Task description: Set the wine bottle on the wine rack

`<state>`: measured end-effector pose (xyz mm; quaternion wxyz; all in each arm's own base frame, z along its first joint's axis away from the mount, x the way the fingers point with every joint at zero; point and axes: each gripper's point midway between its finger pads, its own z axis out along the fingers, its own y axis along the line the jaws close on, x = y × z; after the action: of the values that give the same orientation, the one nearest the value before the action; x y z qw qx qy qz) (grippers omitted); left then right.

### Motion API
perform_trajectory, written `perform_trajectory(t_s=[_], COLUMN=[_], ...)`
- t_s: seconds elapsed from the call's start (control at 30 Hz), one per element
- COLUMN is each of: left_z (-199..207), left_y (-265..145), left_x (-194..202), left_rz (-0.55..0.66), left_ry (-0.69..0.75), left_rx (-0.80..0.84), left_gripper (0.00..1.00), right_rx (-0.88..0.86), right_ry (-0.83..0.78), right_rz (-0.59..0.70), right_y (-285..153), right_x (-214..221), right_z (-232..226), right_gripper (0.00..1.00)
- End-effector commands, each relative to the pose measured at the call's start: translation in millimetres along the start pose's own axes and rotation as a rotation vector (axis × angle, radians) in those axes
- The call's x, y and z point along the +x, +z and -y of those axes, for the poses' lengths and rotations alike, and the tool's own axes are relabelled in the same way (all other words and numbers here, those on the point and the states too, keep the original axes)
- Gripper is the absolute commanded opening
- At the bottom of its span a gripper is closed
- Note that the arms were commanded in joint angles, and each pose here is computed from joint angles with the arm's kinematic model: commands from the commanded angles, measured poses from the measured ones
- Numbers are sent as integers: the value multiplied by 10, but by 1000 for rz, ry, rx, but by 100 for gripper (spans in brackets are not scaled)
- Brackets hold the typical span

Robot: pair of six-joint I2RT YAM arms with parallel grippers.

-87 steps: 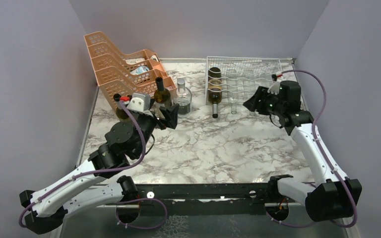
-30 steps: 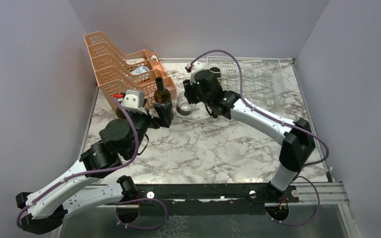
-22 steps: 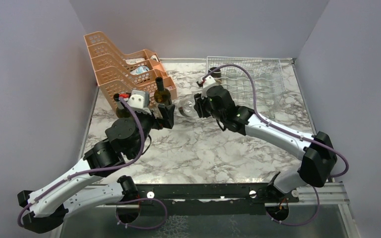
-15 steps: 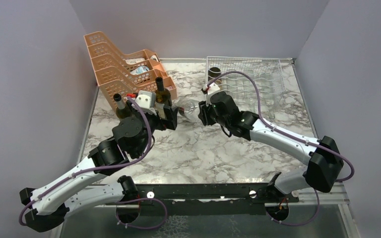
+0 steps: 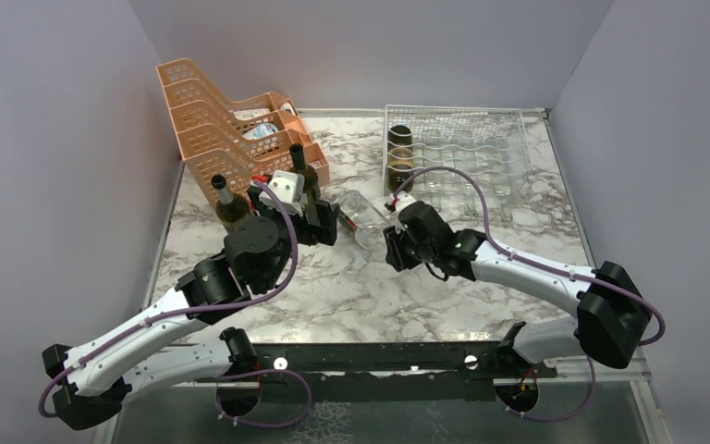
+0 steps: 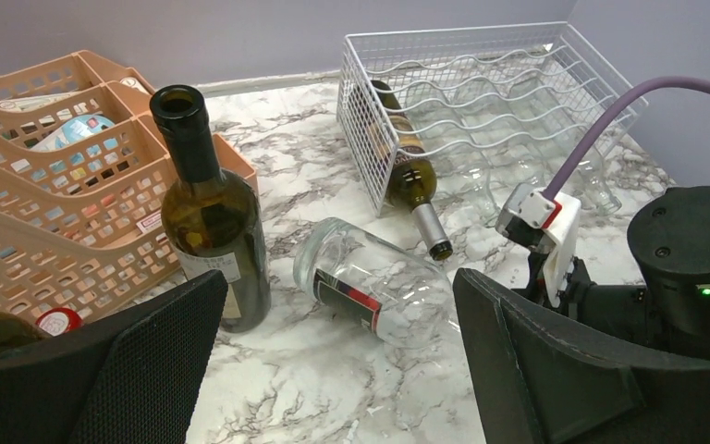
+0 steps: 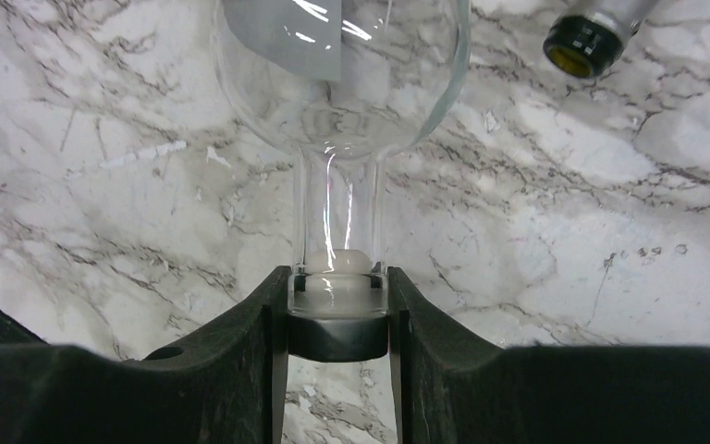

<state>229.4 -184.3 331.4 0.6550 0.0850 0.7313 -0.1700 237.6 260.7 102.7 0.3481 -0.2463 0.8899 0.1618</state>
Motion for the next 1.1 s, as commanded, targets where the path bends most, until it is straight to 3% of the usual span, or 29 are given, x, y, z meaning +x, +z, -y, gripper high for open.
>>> perform_trajectory(t_s=[0.0,0.17,0.27,0.43,0.73,1.07], left_z=[63,81,93,92,81,76], left_y=[27,56,69,70,70,80], left_x=[32,70,100,130,157,168], left_rz=[3,-6,-15,-24,-29,-32], left_ry=[-4,13,21,29,38,52], left_rx=[25,28,31,32,29,26], left_gripper=[99,99,99,99,99,99], right_rx=[-47,-38,-27,20,26,28], right_ry=[9,16,14,20,32,36], right_rz=[-68,-140,-199,-256,-232,-183], right_y=[-15,62,124,228,315,520], right_x=[247,440,526,640,546,314], right_z=[-74,-58,-52,11,-9,-68], right_gripper=[1,3,16,23,49,53])
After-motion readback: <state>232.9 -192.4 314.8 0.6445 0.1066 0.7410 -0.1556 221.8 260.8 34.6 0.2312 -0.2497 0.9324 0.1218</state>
